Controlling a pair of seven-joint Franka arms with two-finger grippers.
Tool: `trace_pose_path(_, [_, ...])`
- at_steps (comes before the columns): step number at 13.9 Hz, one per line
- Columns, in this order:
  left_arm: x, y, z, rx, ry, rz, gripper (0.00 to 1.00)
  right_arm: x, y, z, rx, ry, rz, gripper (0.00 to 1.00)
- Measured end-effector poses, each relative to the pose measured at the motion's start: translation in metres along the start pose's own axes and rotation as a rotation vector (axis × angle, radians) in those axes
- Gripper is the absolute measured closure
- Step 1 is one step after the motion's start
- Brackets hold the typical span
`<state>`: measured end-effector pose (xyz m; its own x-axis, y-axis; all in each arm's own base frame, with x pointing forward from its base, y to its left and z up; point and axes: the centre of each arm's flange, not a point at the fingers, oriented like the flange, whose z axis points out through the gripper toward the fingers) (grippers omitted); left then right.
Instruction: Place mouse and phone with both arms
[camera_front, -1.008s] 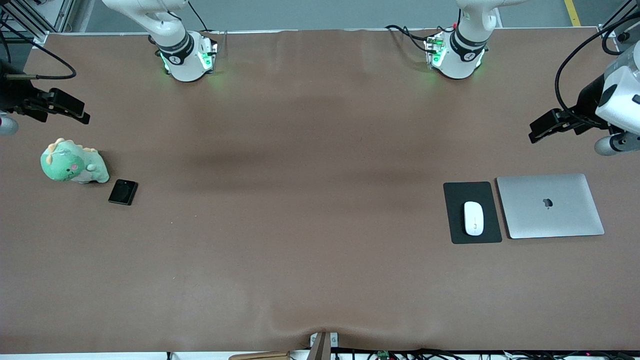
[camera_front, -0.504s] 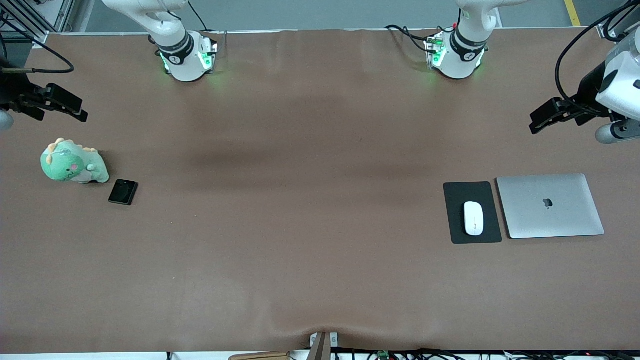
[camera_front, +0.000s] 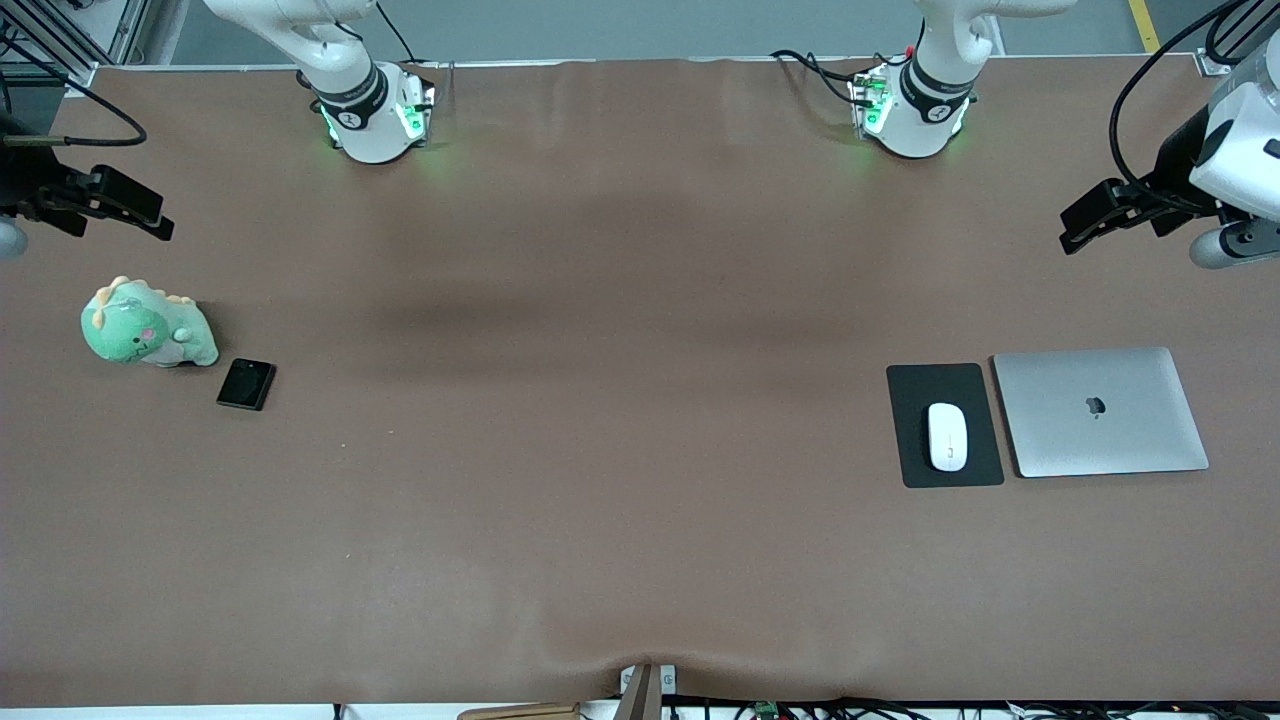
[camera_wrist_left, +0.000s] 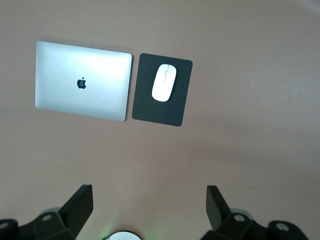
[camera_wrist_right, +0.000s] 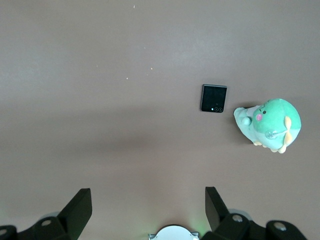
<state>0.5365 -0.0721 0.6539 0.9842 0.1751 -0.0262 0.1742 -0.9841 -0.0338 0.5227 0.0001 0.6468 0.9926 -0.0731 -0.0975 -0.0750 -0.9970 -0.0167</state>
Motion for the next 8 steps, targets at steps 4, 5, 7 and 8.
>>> trace_pose_path(4, [0.001, 0.0015, 0.0022, -0.001, 0.004, 0.024, 0.0, -0.0006, 0.0007, 0.0001, -0.006, -0.005, 0.001, 0.0])
trace_pose_path(5, [0.0017, 0.002, 0.0038, -0.002, 0.007, 0.041, 0.0, -0.0007, 0.001, -0.0003, -0.007, -0.004, 0.001, 0.0])
trace_pose_path(7, [0.0034, 0.0024, 0.0073, -0.003, 0.011, 0.086, 0.0, -0.0006, 0.0022, -0.0003, -0.013, -0.003, 0.004, 0.0])
trace_pose_path(8, [0.0042, 0.0021, 0.0083, -0.004, 0.013, 0.099, 0.0, -0.0006, 0.0025, -0.0004, -0.016, -0.003, 0.004, 0.0])
